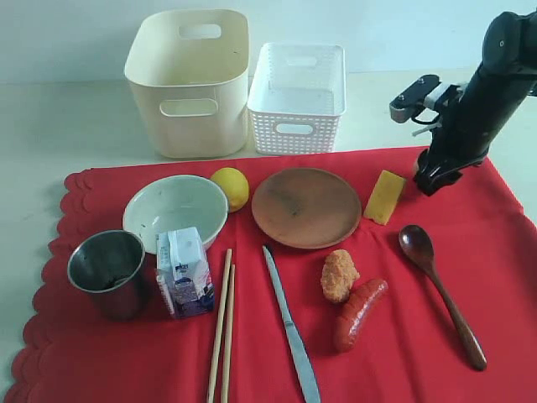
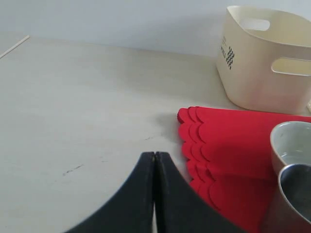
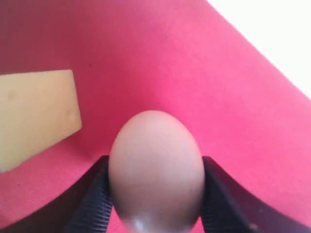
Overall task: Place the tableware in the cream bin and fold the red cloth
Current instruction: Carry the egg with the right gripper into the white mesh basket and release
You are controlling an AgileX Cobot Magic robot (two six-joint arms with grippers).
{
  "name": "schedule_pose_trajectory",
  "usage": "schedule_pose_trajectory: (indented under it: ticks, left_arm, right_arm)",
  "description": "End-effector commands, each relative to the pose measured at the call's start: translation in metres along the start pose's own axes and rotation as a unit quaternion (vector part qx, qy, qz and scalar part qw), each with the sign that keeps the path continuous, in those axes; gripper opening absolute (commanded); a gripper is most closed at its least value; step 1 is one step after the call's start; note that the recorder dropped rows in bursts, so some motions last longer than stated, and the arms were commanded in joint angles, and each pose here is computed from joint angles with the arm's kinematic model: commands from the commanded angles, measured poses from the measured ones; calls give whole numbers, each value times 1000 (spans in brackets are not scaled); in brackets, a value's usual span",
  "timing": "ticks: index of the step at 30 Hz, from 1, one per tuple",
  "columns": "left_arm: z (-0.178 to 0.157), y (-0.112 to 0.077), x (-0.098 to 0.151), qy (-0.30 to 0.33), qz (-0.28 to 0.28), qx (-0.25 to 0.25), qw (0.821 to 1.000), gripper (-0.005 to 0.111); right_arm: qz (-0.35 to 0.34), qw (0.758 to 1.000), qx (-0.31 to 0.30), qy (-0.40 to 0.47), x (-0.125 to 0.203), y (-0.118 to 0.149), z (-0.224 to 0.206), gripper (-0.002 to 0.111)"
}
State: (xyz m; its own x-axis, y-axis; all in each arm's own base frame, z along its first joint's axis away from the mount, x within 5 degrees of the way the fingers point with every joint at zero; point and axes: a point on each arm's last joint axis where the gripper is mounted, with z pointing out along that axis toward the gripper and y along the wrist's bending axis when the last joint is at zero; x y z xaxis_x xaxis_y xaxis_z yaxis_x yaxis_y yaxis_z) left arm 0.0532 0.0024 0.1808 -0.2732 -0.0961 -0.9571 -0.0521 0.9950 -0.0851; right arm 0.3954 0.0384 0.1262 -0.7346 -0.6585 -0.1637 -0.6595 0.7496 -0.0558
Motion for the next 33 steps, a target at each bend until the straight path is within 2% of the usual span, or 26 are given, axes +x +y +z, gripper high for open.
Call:
schedule_pose_trajectory:
  ticks: [1, 7, 13, 15, 23, 27, 33]
  left_arm:
    - [0, 0, 0, -6, 2, 0, 1000, 0]
    - [0, 0, 0, -6, 2, 0, 1000, 0]
    - [0, 0, 0, -6, 2, 0, 1000, 0]
    - [0, 0, 0, -6, 2, 0, 1000, 0]
    - [0, 0, 0, -6, 2, 0, 1000, 0]
    - [0, 0, 0, -6, 2, 0, 1000, 0]
    - [0, 0, 0, -6, 2, 0, 1000, 0]
  right_arm:
    - [27, 999, 11, -17, -9, -5, -10, 7]
    - [89, 994, 15, -64, -25, -11, -31, 7]
    - [166, 971, -36, -166, -51, -9, -62, 7]
    - [171, 966, -55, -185, -59, -6, -71, 7]
    - [101, 969, -68, -214, -97, 36, -89, 7]
    - [58, 968, -51, -241, -119, 59, -98, 7]
    - [30, 960, -33, -276, -146, 74, -98, 7]
